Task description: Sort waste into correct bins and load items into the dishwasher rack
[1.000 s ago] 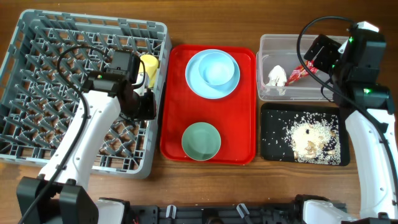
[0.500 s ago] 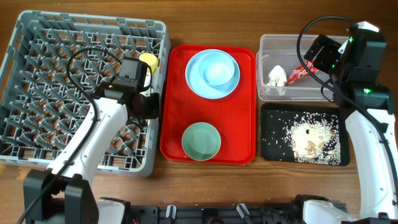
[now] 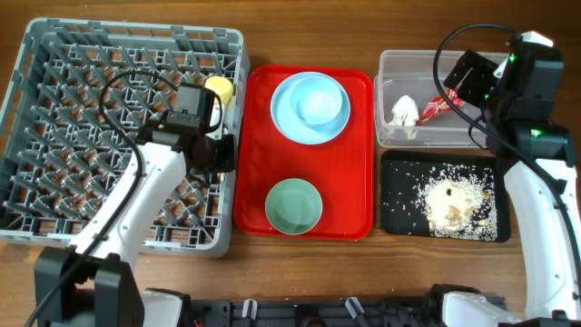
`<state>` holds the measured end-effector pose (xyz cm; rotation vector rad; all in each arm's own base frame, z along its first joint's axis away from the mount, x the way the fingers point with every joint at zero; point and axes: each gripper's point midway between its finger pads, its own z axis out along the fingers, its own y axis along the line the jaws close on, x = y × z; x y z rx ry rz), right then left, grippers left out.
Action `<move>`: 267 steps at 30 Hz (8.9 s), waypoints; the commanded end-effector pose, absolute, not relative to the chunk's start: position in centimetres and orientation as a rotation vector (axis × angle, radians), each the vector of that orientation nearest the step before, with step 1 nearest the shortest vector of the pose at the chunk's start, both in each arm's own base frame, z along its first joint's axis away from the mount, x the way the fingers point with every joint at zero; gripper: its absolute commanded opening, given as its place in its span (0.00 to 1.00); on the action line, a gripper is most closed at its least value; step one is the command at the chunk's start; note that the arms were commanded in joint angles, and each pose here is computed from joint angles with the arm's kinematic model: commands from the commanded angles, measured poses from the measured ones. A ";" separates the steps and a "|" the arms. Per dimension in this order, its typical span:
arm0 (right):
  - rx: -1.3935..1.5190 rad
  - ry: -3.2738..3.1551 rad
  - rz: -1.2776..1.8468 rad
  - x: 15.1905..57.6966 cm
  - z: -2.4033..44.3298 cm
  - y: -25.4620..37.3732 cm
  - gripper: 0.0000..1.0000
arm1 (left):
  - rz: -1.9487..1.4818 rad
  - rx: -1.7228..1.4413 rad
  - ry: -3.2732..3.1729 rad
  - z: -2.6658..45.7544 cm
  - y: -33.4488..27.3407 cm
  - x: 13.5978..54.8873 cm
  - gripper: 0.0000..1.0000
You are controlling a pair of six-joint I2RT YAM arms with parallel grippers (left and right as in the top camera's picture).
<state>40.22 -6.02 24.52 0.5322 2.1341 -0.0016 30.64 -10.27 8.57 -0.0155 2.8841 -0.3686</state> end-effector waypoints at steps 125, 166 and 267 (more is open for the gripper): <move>0.513 2.141 -0.001 40.3 24.4 -5.9 1.00 | -0.312 0.115 2.908 15.7 -21.5 25.7 0.40; 0.513 2.141 -0.002 40.3 24.4 -5.9 0.99 | 0.135 0.438 3.150 2.3 -26.5 18.3 0.04; 0.513 2.141 -0.001 40.3 24.4 -5.9 1.00 | 0.105 -0.567 2.971 11.9 -6.6 23.3 0.04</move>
